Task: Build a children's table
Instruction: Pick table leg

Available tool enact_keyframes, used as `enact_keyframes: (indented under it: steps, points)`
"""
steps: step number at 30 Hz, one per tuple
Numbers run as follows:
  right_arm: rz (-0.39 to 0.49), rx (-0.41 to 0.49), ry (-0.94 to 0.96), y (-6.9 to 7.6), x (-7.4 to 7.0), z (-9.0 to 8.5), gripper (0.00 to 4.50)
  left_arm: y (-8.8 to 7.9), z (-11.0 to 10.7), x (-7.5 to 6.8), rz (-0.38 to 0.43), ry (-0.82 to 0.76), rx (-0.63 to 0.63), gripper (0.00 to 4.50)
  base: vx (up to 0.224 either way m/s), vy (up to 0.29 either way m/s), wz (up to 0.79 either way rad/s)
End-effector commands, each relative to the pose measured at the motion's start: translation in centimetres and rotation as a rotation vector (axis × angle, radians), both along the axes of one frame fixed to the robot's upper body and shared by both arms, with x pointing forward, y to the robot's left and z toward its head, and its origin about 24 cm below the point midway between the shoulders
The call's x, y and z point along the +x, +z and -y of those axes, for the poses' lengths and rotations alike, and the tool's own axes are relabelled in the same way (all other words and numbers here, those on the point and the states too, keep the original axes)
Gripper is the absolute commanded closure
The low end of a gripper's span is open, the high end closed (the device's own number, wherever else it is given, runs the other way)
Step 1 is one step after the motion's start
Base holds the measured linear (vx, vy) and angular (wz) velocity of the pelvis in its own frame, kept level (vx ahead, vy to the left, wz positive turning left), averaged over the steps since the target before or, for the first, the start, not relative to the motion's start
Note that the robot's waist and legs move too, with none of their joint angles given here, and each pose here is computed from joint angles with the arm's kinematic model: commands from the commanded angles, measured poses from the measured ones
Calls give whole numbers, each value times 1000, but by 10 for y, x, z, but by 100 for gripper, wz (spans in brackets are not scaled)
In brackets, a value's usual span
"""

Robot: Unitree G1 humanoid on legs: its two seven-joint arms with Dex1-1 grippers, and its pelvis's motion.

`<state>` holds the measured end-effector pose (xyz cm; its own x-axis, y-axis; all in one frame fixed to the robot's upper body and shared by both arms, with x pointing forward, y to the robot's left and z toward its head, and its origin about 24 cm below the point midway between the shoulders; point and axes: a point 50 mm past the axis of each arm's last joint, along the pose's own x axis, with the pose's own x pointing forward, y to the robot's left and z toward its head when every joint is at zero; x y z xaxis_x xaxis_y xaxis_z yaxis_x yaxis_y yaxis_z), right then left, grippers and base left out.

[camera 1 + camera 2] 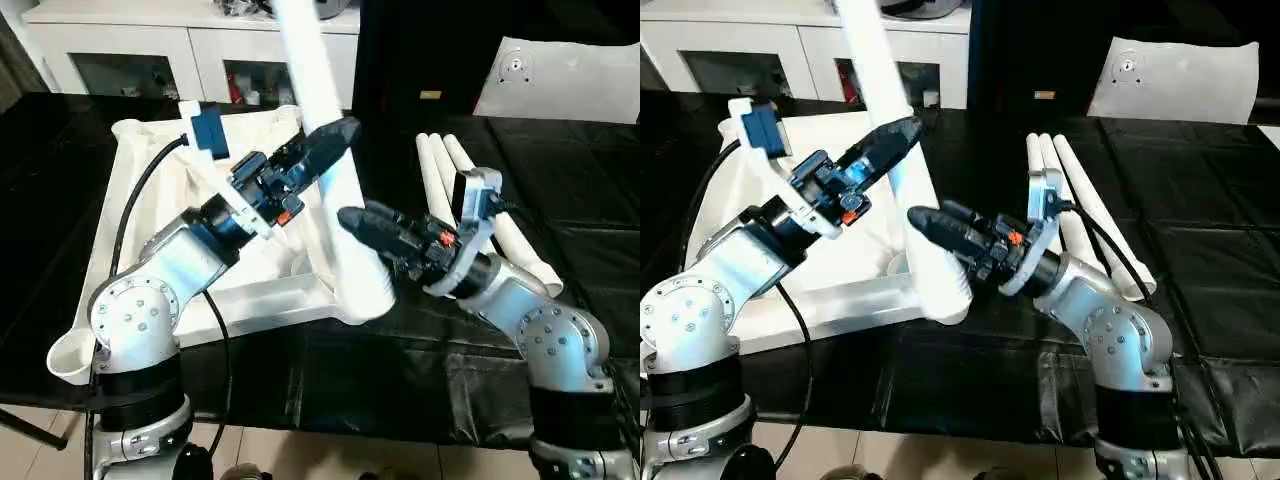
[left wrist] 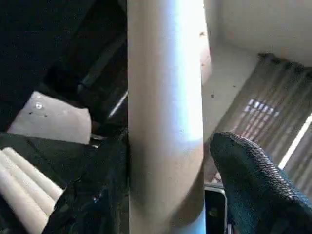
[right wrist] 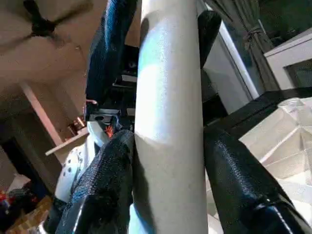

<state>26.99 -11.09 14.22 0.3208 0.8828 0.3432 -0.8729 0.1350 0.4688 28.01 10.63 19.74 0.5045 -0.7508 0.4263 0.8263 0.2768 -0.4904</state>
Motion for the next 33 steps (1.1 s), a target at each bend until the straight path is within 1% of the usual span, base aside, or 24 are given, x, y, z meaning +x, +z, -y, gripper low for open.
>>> enact_keyframes:
  steps: [1, 5, 9, 13, 14, 15, 16, 19, 20, 22, 27, 32, 33]
  points:
    - [-12, -23, 2, -2, -1, 1, 268, 6, 2, -6, 36, -66, -29, 196, 0, 0, 0]
    - [-11, -39, 0, -2, 0, 2, 268, 6, 2, -8, 44, -88, -27, 196, 0, 0, 0]
    - [-6, -65, -24, -3, 2, 2, 268, 2, 0, -7, 79, -41, 60, 196, 0, 0, 0]
    - [0, -89, -36, -4, 3, 3, 269, 0, -4, -6, 143, -28, 148, 196, 0, 0, 0]
    - [0, -89, -36, -4, 3, 3, 269, 0, -4, -6, 143, -28, 148, 196, 0, 0, 0]
    - [3, -106, -47, -5, 4, 4, 269, -4, -7, -7, 159, -38, 199, 196, 0, 0, 0]
    - [4, -113, -52, -5, 5, 4, 269, -5, -8, -8, 164, -41, 219, 196, 0, 0, 0]
    - [9, -127, -63, -6, 6, 5, 270, -7, -12, -7, 165, -39, 236, 196, 0, 0, 0]
    - [15, -142, -74, -7, 6, 6, 270, -9, -16, -5, 178, -20, 279, 196, 0, 0, 0]
    - [18, -155, -81, -7, 7, 7, 270, -11, -19, -3, 188, -3, 314, 196, 0, 0, 0]
    - [23, -174, -82, -9, 7, 7, 270, -12, -18, -2, 183, -7, 290, 196, 0, 0, 0]
    - [31, -185, -78, -10, 8, 6, 270, -12, -10, -4, 132, -44, 183, 196, 0, 0, 0]
    - [32, -187, -77, -10, 8, 5, 270, -12, -9, -4, 129, -47, 179, 196, 0, 0, 0]
